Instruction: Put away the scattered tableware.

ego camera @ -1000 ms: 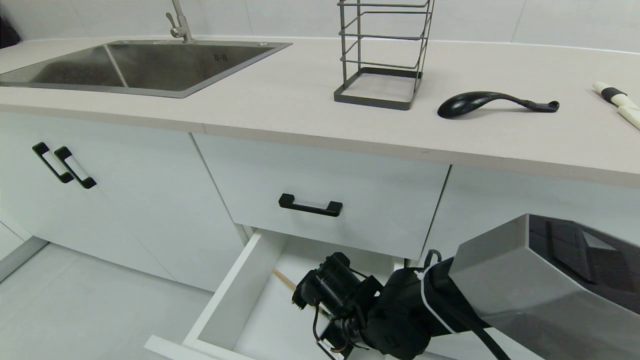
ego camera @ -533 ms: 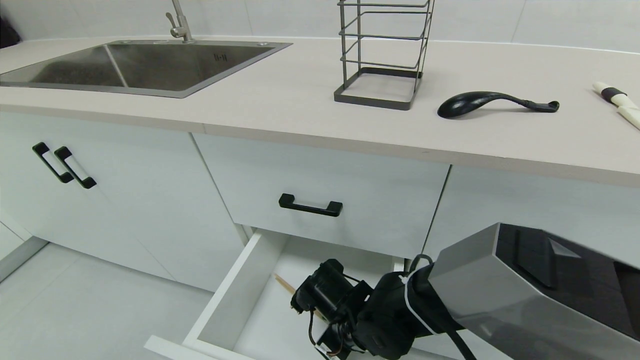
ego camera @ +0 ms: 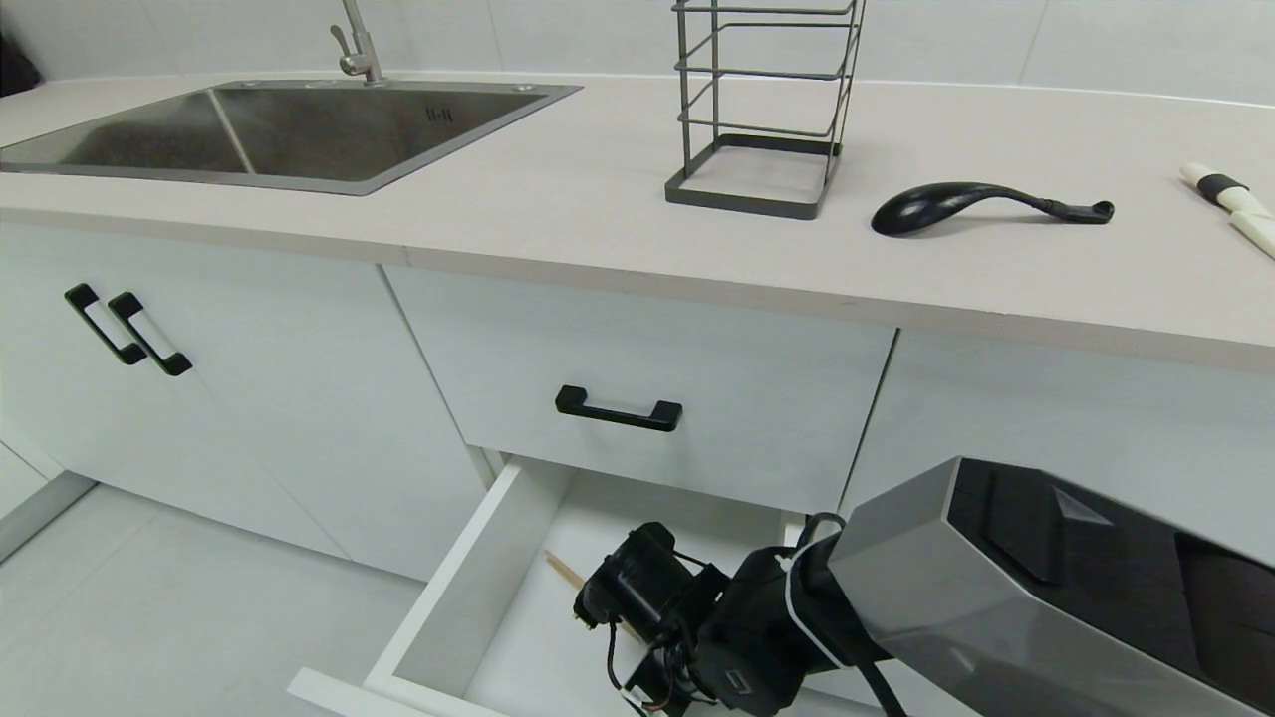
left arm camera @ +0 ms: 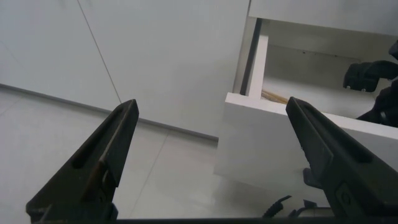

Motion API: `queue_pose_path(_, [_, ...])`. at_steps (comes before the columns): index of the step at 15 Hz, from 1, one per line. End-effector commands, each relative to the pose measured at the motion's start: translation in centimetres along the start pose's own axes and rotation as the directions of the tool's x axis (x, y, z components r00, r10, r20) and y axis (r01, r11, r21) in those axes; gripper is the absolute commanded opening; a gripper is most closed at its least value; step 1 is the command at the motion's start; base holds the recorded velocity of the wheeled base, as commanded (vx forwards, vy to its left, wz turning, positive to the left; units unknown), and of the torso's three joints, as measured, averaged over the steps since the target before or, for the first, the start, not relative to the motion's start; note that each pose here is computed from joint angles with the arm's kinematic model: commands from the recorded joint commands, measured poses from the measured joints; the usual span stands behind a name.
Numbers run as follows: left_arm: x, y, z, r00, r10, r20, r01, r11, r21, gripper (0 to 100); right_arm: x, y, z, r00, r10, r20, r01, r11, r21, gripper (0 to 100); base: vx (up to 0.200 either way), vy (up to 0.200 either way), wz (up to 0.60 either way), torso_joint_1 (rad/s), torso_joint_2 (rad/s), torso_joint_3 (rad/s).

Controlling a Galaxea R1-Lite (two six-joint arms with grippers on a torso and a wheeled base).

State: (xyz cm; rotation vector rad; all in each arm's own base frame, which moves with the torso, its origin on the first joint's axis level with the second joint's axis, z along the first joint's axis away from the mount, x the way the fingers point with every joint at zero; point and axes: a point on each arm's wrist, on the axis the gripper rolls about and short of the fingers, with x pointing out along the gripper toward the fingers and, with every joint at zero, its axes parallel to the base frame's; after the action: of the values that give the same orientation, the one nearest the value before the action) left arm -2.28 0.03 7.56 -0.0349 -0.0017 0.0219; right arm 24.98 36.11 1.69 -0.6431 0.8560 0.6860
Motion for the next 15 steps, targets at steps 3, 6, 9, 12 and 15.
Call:
queue_pose_path(3, [0.0, 0.0, 0.0, 1.000, 0.001, 0.000, -0.001, 1.000, 0.000, 100, -0.5, 0.1, 0.6, 1.000, 0.002, 0.021, -0.002, 1.000, -0.001, 100, 0.000, 0.000, 0.00, 0.000, 0.00, 0.000])
queue_pose_path(6, [0.0, 0.0, 0.0, 1.000, 0.001, 0.000, -0.001, 1.000, 0.000, 100, -2.4, 0.0, 1.4, 0.998, 0.005, 0.064, -0.005, 1.000, 0.002, 100, 0.000, 0.000, 0.00, 0.000, 0.00, 0.000])
queue_pose_path(9, [0.0, 0.0, 0.0, 1.000, 0.001, 0.000, -0.001, 1.000, 0.000, 100, -5.9, -0.4, 2.7, 0.990, 0.009, 0.144, -0.010, 1.000, 0.011, 100, 0.000, 0.000, 0.00, 0.000, 0.00, 0.000])
queue_pose_path(12, [0.0, 0.0, 0.0, 1.000, 0.001, 0.000, -0.001, 1.000, 0.000, 100, -10.3, 0.3, 3.8, 0.970, 0.031, 0.241, -0.032, 0.999, 0.000, 100, 0.000, 0.000, 0.00, 0.000, 0.00, 0.000])
queue_pose_path(15, [0.0, 0.0, 0.0, 1.000, 0.001, 0.000, -0.001, 1.000, 0.000, 100, -13.1, 0.3, 2.7, 0.965, 0.044, 0.257, -0.043, 0.999, -0.012, 100, 0.000, 0.000, 0.00, 0.000, 0.00, 0.000])
